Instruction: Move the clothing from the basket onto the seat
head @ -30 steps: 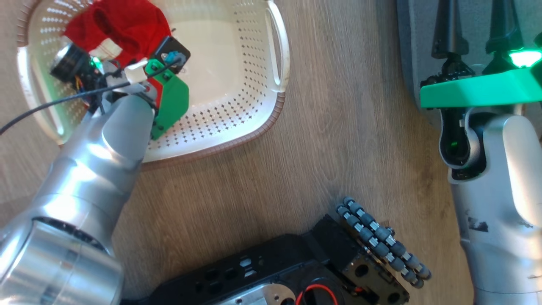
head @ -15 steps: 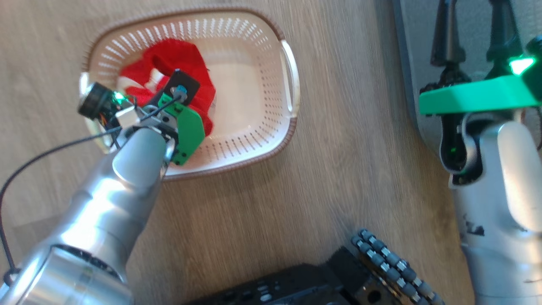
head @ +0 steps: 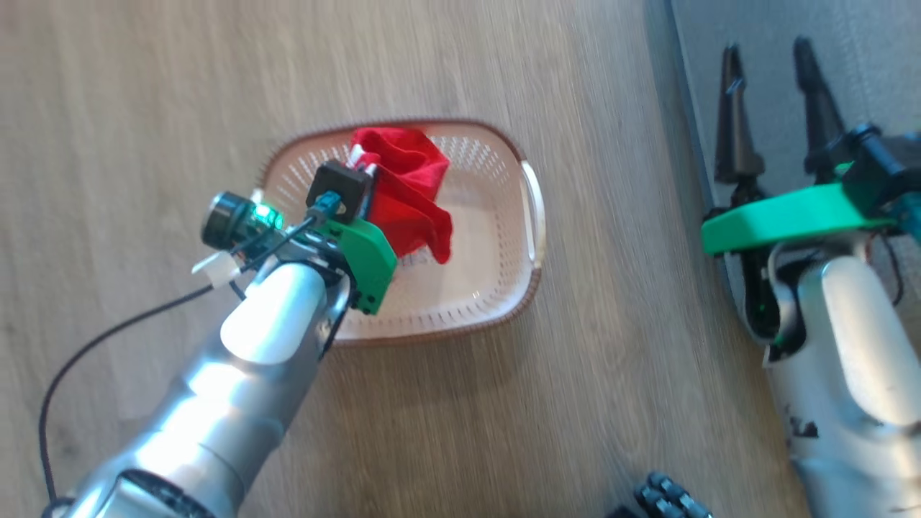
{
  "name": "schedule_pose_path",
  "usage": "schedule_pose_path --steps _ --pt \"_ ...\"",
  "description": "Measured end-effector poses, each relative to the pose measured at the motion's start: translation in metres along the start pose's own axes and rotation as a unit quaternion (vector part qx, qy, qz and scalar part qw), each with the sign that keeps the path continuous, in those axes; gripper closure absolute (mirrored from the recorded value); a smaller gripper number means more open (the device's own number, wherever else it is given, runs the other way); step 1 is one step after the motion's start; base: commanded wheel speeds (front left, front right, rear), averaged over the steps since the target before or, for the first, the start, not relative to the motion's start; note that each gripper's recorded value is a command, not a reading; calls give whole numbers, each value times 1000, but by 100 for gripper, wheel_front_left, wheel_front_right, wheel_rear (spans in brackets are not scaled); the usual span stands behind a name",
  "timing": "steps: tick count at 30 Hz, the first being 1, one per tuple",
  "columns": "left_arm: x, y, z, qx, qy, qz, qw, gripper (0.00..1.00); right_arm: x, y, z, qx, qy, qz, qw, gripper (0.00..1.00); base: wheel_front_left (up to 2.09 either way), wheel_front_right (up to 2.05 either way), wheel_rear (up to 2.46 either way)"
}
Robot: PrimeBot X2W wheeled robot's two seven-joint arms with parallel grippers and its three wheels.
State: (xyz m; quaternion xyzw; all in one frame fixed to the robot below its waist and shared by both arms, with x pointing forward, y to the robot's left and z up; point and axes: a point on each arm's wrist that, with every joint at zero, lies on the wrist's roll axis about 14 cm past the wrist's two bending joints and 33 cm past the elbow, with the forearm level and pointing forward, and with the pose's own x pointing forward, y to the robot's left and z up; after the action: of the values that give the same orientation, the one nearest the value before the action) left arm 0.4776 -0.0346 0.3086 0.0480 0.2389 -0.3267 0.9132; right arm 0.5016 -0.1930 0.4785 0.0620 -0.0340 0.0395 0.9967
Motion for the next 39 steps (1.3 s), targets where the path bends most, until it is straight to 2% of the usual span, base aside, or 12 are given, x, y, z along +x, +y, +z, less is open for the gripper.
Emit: schedule_pose_path --steps 5,11,17,26,39 --pt "-22 -3 39 -16 -54 14 998 100 -13 10 13 -7 -3 16 1000 0 0 0 0" --pt "-52 -9 102 -23 -144 25 989 100 -33 22 25 -6 -7 26 1000 0 0 0 0" --pt "-83 -13 134 -26 -198 34 979 100 -52 33 30 -5 -5 36 999 0 0 0 0" --pt "-136 -27 205 3 -307 35 951 100 -76 47 47 1 -22 47 999 0 0 0 0" --pt "-185 -57 269 37 -410 5 911 100 -104 50 47 8 -20 40 999 0 0 0 0"
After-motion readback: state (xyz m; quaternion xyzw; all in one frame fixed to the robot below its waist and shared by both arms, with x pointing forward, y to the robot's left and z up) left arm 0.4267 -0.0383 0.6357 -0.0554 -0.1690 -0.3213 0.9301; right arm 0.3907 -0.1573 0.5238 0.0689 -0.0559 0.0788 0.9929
